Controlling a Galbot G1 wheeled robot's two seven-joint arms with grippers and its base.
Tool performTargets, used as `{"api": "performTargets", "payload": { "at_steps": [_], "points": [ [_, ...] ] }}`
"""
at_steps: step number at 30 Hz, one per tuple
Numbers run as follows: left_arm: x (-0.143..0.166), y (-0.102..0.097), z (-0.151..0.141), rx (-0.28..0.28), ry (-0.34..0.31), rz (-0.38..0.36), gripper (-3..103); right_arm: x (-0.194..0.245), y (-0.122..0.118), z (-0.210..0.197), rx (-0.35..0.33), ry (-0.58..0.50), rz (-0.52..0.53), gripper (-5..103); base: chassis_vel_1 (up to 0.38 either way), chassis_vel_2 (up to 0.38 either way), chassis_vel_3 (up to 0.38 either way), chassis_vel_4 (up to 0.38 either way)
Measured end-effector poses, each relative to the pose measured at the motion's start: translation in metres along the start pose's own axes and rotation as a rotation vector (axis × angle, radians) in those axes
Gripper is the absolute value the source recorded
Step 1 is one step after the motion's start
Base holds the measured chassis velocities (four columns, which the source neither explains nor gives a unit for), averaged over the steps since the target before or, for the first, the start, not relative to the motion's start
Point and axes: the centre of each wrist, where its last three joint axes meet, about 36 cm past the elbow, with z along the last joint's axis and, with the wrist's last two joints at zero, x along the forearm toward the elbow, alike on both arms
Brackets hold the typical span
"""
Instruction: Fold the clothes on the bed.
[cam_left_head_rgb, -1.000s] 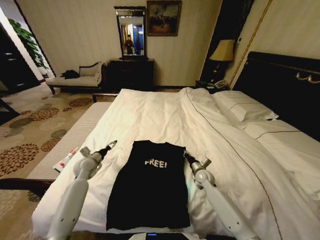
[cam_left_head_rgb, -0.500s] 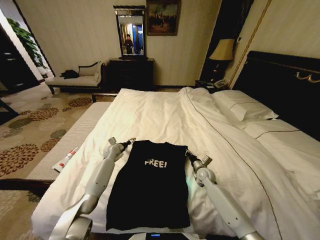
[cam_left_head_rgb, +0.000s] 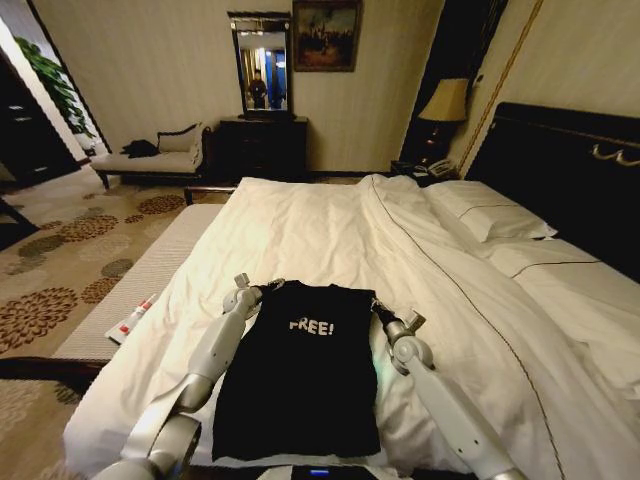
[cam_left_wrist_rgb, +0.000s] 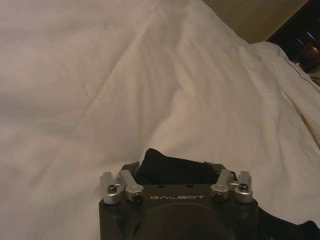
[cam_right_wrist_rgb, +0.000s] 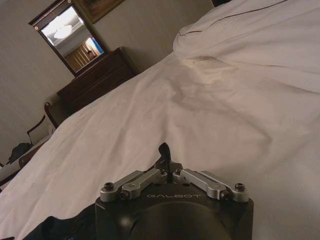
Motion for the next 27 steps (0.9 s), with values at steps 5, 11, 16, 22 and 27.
{"api": "performTargets", "payload": {
  "at_steps": [5,11,16,22,27],
  "points": [
    [-0.002,0.002,0.002,-0.005,-0.007,0.000,56,0.001,0.000,0.001,0.003,0.000,0.003,0,0.000,0.000,0.000,0.000],
    [-0.002,0.006,0.001,-0.007,-0.019,0.007,28,0.001,0.000,0.003,0.005,0.002,0.011,0,0.000,0.000,0.000,0.000],
    [-0.001,0.007,0.001,-0.006,-0.026,0.010,12,-0.001,0.001,0.003,0.006,0.002,0.012,0,0.000,0.000,0.000,0.000],
    [0.006,0.013,-0.006,-0.009,-0.043,0.012,2,-0.001,-0.002,-0.002,0.040,0.006,0.007,0,0.000,0.000,0.000,0.000],
    [0.020,0.022,-0.020,0.012,-0.080,0.025,2,0.000,0.002,-0.016,0.074,0.002,-0.032,0,0.000,0.000,0.000,0.000]
  ]
}}
